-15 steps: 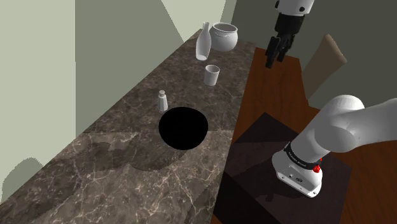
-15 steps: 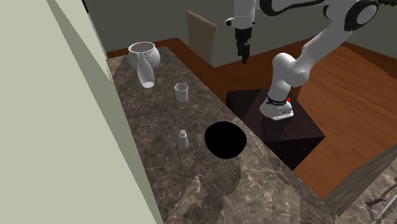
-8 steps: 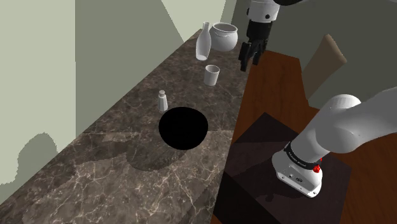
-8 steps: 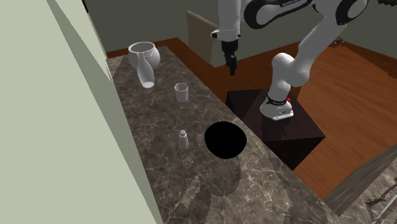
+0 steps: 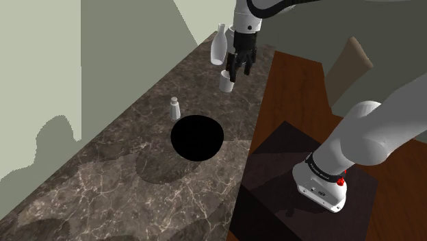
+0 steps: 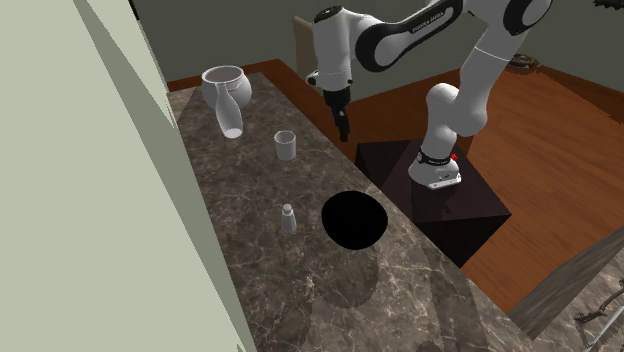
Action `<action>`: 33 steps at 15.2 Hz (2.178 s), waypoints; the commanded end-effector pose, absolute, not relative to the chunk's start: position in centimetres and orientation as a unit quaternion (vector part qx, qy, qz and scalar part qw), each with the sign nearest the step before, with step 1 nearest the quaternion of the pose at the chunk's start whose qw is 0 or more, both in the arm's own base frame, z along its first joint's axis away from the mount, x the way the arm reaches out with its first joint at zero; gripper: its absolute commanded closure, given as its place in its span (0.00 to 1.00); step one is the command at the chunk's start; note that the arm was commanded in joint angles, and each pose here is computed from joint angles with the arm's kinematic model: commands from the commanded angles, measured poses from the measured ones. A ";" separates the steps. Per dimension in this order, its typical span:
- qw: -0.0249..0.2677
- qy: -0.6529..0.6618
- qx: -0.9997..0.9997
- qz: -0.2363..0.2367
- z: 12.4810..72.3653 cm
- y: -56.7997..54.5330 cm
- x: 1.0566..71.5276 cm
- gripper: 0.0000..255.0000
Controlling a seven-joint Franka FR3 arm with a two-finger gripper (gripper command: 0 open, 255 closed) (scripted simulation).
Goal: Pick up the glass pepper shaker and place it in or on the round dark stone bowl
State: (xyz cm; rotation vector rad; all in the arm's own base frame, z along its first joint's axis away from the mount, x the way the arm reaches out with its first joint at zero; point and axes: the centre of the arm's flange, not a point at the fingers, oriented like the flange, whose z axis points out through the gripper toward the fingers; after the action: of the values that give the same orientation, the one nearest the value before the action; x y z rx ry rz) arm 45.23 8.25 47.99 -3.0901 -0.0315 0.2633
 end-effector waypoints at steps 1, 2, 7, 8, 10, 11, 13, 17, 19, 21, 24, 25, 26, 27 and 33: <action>0.021 -0.014 -0.996 0.087 46.8 9.9 47.3 0.00; 0.021 -0.017 -0.996 0.088 46.3 10.6 48.3 0.00; 0.023 -0.027 -0.995 0.092 43.6 14.4 53.1 0.00; 0.024 -0.029 -0.995 0.093 43.1 15.2 54.1 0.00; 0.024 -0.034 -0.995 0.095 42.0 16.8 56.0 0.00; 0.025 -0.036 -0.994 0.096 41.4 17.5 56.9 0.00; 0.025 -0.040 -0.994 0.098 40.4 19.1 58.8 0.00; 0.027 -0.049 -0.993 0.101 38.2 22.4 62.5 0.00; 0.027 -0.053 -0.993 0.103 37.1 24.0 64.3 0.00; 0.028 -0.056 -0.993 0.104 36.3 25.1 65.5 0.00; 0.028 -0.056 -0.993 0.104 34.8 25.2 65.1 0.00; 0.028 -0.056 -0.993 0.104 34.3 25.2 65.0 0.00; 0.028 -0.056 -0.993 0.104 33.8 25.2 64.9 0.00; 0.028 -0.056 -0.993 0.104 33.3 25.3 64.8 0.00; 0.028 -0.056 -0.993 0.104 32.4 25.3 64.6 0.00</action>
State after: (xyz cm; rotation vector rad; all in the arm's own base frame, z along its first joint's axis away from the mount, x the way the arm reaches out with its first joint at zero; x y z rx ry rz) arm 64.64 25.30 32.46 -3.0640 -0.1729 0.3228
